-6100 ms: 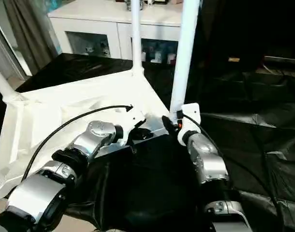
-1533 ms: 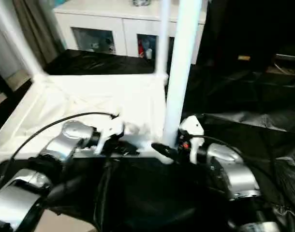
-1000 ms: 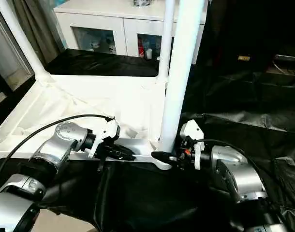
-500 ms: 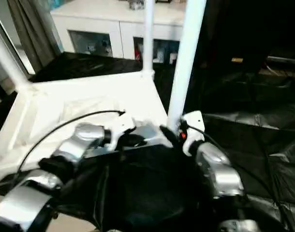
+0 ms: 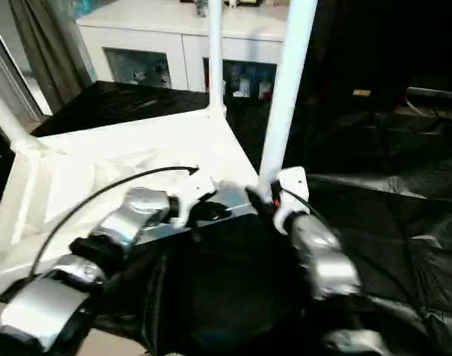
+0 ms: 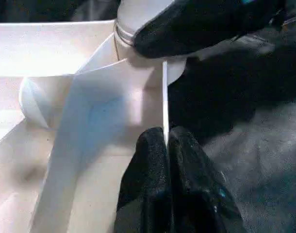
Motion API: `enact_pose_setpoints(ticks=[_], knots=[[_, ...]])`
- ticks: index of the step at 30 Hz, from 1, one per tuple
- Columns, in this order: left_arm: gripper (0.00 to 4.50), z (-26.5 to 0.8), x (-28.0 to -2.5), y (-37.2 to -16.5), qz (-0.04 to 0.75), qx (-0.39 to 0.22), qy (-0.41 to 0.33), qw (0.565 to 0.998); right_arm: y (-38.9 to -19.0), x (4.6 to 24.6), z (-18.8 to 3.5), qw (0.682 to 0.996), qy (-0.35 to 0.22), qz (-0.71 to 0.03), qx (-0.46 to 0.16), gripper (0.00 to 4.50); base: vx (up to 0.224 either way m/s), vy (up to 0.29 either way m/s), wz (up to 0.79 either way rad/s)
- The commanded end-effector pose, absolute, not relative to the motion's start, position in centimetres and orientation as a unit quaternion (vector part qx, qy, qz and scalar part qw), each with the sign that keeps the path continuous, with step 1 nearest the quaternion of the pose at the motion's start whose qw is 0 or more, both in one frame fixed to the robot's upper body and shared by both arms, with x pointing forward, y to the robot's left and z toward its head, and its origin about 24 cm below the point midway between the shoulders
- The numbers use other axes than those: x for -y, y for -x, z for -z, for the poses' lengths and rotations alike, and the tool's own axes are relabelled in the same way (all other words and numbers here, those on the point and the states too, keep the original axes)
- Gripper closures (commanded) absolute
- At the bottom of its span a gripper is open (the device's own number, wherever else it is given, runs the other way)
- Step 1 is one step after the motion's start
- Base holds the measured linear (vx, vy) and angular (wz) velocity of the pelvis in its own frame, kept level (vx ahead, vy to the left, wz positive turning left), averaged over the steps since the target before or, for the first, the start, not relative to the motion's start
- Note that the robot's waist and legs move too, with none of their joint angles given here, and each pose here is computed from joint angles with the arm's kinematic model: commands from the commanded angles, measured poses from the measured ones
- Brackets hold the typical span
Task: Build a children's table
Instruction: Rotate leg to tighten
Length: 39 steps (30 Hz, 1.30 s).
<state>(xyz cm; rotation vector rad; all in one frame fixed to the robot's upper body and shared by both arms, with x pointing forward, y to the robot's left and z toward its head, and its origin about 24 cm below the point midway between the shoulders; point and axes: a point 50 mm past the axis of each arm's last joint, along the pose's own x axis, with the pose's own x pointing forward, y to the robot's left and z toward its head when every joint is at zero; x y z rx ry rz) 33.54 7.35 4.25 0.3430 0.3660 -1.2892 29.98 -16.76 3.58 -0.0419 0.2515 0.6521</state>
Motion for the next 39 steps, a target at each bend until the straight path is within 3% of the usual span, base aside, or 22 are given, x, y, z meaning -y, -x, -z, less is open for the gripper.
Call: enact_pose_setpoints(ticks=[1, 5, 9, 20, 27, 29, 34, 39], knots=[[4.50, -4.7, -6.2, -32.7, 0.645, -0.140, -0.143, 0.738, -29.0, 14.9, -3.1, 0.905, 0.008, -0.403, -0.140, 0.79, 0.000, 0.000, 0.00], [4.50, -4.6, -8.4, -31.9, 0.693, -0.162, -0.138, 0.689, -28.4, 17.1, -4.5, 0.871, 0.025, -0.470, -0.142, 0.79, 0.000, 0.000, 0.00], [4.50, -4.8, -9.5, -31.7, 0.707, -0.170, -0.132, 0.674, -28.3, 18.1, -5.0, 0.857, 0.031, -0.493, -0.147, 0.79, 0.000, 0.000, 0.00], [4.50, -5.0, -10.0, -31.4, 0.716, -0.172, -0.115, 0.667, -27.6, 17.8, -4.9, 0.832, 0.007, -0.530, -0.162, 1.68, 0.000, 0.000, 0.00], [4.50, -4.6, -8.7, -32.8, 0.637, -0.170, -0.131, 0.741, -28.6, 17.0, -2.6, 0.888, 0.022, -0.422, -0.183, 1.93, 0.000, 0.000, 0.00], [4.50, -4.6, -7.7, -33.2, 0.613, -0.164, -0.129, 0.762, -29.1, 16.7, -1.4, 0.914, 0.026, -0.352, -0.197, 1.94, 0.000, 0.000, 0.00], [4.50, -4.6, -5.0, -34.0, 0.558, -0.152, -0.131, 0.805, -30.0, 15.0, 0.1, 0.951, -0.033, -0.220, -0.215, 1.95, 0.000, 0.000, 0.00], [4.50, -4.9, -3.1, -34.5, 0.514, -0.146, -0.115, 0.837, -30.6, 13.2, 0.0, 0.961, -0.037, -0.186, -0.200, 1.95, 0.000, 0.000, 0.00]])
